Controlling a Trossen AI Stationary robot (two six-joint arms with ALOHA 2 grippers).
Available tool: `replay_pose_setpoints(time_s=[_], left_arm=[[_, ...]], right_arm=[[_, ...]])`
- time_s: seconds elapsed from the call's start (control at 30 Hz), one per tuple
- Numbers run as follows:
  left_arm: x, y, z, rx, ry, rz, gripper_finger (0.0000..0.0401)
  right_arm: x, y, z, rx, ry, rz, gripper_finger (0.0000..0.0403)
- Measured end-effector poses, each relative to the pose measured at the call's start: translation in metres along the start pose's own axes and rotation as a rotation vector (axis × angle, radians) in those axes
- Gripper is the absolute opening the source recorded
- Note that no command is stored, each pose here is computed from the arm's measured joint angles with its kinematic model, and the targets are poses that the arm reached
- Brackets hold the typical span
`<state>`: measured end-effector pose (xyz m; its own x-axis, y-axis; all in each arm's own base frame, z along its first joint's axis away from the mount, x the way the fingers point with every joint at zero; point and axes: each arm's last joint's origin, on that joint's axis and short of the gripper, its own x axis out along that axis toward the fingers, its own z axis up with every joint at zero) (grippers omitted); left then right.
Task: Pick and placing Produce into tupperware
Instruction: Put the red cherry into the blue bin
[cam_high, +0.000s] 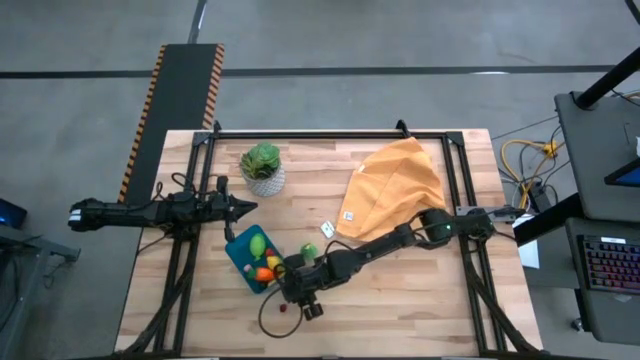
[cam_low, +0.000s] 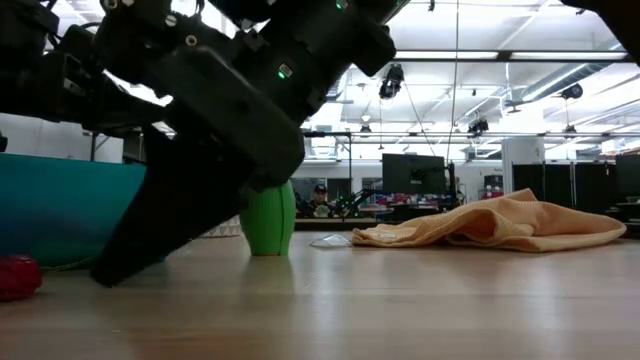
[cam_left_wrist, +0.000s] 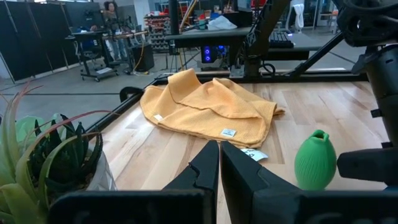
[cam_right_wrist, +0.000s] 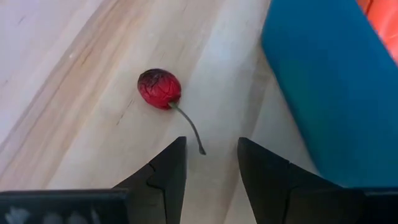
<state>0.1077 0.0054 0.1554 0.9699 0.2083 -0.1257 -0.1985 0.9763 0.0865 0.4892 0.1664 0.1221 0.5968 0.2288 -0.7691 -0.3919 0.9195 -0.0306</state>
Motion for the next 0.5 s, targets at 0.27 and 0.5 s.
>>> replay_pose_setpoints(time_s=[0.27,0.5], left_arm=[[0.0,0.0,0.0,0.0,0.0,0.0,0.0],[0.0,0.0,0.0001,0.0,-0.001,0.0,0.0]], right_arm=[[-0.0024,-0.0004,0.0059,-0.001,-0.021,-0.001,0.0137],[-0.0019,0.0007,0.0046,0.014,-0.017,0.026,0.0131]])
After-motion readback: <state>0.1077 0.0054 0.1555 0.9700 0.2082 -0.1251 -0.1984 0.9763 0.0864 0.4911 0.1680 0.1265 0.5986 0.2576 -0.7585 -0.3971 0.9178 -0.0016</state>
